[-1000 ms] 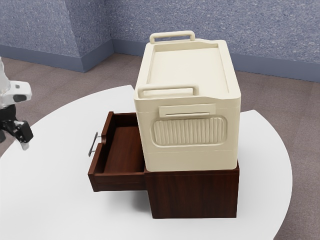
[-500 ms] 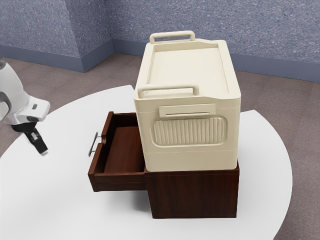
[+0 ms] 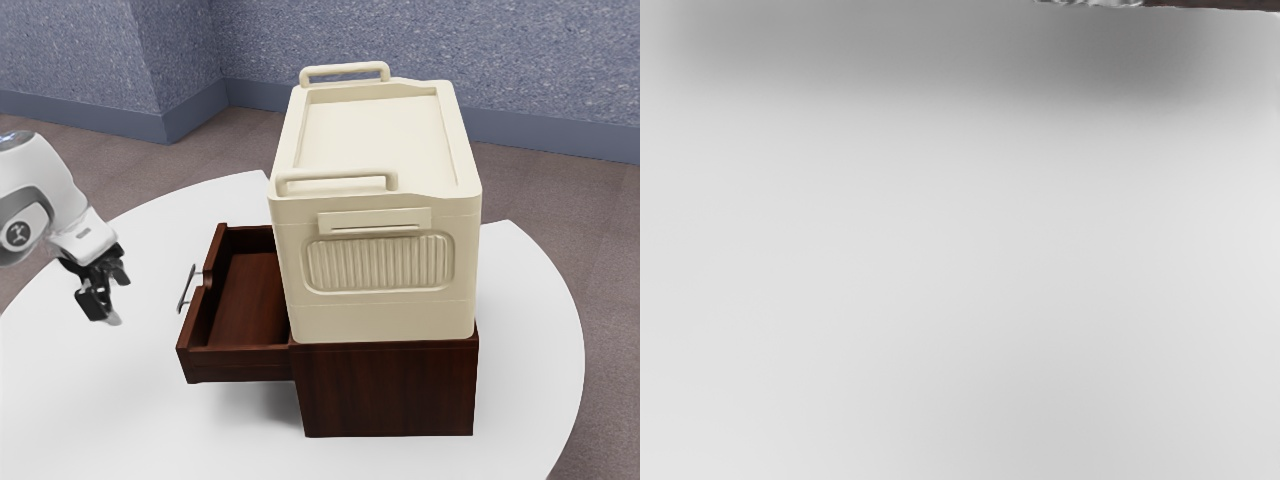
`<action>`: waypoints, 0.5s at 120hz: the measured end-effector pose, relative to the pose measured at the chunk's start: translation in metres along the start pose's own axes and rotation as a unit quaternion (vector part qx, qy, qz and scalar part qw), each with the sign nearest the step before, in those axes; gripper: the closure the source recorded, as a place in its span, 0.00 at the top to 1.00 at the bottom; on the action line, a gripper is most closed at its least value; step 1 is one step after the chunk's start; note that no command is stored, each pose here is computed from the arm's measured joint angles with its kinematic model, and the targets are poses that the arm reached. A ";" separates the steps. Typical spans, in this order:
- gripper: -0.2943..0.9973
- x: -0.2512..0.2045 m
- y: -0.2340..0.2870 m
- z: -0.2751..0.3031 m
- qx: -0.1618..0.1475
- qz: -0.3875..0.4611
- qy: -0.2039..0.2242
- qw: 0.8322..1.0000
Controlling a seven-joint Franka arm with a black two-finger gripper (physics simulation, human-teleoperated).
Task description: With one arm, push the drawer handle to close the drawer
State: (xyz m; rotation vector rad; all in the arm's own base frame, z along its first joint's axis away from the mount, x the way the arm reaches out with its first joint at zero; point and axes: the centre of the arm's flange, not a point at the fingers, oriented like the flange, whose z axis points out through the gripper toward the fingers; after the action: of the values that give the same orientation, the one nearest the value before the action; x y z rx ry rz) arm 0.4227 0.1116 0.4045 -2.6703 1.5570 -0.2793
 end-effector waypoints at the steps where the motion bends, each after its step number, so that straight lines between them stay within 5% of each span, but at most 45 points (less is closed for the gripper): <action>1: 0.75 0.001 0.000 0.000 0.000 0.005 0.001 1.000; 27: 0.75 0.009 0.003 0.000 -0.007 0.110 0.021 0.994; 60: 0.75 0.002 -0.002 -0.002 0.004 0.129 0.034 0.991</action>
State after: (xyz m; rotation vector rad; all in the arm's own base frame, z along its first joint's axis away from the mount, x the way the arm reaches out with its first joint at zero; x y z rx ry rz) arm 0.4249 0.1104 0.4072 -2.4393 1.8898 -0.3675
